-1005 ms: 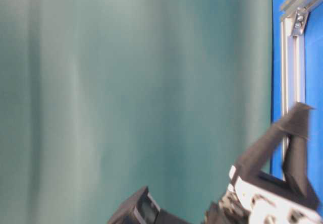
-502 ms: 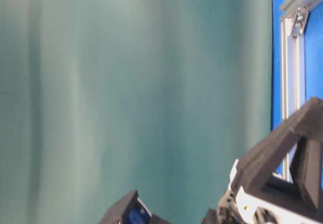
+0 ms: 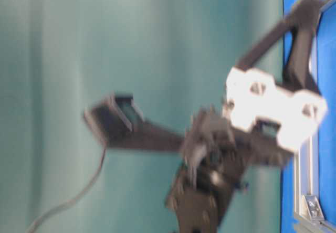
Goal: Insert the wire through the string loop located on the right side.
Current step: 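Swing the left gripper down toward the plug beyond the loop, then close the left gripper on the USB plug protruding from the loop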
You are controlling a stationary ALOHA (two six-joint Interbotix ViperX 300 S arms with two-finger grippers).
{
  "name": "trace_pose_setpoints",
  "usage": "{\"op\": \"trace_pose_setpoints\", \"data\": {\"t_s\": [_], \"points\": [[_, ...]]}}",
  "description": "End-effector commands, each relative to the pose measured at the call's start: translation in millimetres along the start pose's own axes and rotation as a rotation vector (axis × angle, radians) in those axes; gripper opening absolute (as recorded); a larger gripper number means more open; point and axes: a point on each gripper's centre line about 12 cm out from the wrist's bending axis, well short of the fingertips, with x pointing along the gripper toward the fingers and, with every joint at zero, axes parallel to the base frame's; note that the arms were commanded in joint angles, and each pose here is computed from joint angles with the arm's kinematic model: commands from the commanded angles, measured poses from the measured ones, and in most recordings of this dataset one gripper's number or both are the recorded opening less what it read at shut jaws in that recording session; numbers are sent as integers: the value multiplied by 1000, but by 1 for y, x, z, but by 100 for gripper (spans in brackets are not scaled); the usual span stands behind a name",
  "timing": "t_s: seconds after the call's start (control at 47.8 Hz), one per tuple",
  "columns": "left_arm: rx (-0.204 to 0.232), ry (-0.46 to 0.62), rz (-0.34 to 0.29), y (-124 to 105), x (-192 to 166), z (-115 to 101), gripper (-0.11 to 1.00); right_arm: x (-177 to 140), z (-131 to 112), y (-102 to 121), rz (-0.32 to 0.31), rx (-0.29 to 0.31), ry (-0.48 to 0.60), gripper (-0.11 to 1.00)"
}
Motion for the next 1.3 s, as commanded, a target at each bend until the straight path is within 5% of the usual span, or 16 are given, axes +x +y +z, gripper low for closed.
{"op": "trace_pose_setpoints", "data": {"t_s": [0.0, 0.377, 0.712, 1.109, 1.277], "points": [[-4, -26, 0, 0, 7, 23, 0, 1, 7, 1, 2, 3, -29, -3], [-10, 14, 9, 4, 13, 19, 5, 1, 7, 1, 2, 3, -28, -3], [-9, 22, 5, 2, 13, 17, 90, 1, 7, 1, 2, 3, -28, -3], [-8, 77, 16, 7, 28, -26, 89, 1, 7, 1, 2, 3, -26, -3], [-8, 80, 18, 8, 29, -28, 89, 1, 7, 1, 2, 3, -24, -3]]}}
